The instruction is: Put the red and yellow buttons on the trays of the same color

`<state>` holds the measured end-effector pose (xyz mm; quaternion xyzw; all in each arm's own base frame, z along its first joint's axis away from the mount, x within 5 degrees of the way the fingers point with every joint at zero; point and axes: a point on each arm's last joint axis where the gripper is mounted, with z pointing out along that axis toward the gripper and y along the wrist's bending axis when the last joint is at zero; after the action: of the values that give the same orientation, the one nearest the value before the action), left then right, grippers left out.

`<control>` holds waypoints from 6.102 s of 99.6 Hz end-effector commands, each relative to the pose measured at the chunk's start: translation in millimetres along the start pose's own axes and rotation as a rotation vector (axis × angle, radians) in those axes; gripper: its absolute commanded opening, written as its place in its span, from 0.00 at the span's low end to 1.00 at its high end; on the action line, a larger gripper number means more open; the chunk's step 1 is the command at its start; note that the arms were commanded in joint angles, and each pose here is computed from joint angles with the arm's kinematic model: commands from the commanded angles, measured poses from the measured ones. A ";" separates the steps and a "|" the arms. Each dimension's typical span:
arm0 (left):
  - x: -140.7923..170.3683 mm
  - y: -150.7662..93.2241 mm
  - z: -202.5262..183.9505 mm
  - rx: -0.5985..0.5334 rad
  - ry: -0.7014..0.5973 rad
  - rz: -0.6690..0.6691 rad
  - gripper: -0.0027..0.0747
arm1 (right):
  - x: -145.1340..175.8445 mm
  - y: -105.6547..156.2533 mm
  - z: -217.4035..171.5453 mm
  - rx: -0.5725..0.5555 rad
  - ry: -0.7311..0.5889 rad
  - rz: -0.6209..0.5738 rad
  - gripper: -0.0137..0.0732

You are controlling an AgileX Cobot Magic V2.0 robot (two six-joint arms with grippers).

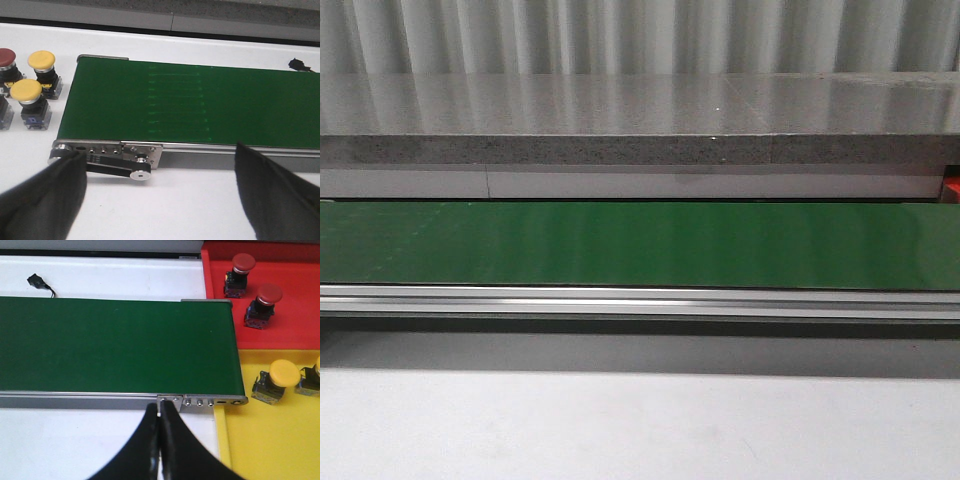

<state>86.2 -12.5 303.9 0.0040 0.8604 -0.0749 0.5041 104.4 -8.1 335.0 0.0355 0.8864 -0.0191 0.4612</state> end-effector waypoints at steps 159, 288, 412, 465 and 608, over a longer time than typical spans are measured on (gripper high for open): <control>-77.0 110.8 208.0 -0.379 0.307 -0.354 0.92 | -11.2 -0.4 -4.9 0.005 -0.081 -0.011 0.01; -47.3 154.5 251.3 -0.409 0.226 -0.733 0.92 | -11.2 -0.4 -4.9 0.005 -0.081 -0.011 0.01; -100.6 125.0 176.7 -0.331 0.124 -0.489 0.01 | -11.2 -0.4 -4.9 0.005 -0.081 -0.011 0.01; -114.2 57.1 188.5 -0.109 0.253 -0.133 0.01 | -11.2 -0.4 -4.9 0.005 -0.081 -0.011 0.01; -121.6 118.2 158.4 -0.265 0.274 -0.195 0.83 | -11.3 -0.4 -4.9 0.005 -0.082 -0.011 0.01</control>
<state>297.1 75.1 311.4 -0.1071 0.9315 -0.0205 0.3471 104.4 -8.1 335.0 0.0355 0.8864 -0.0191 0.4612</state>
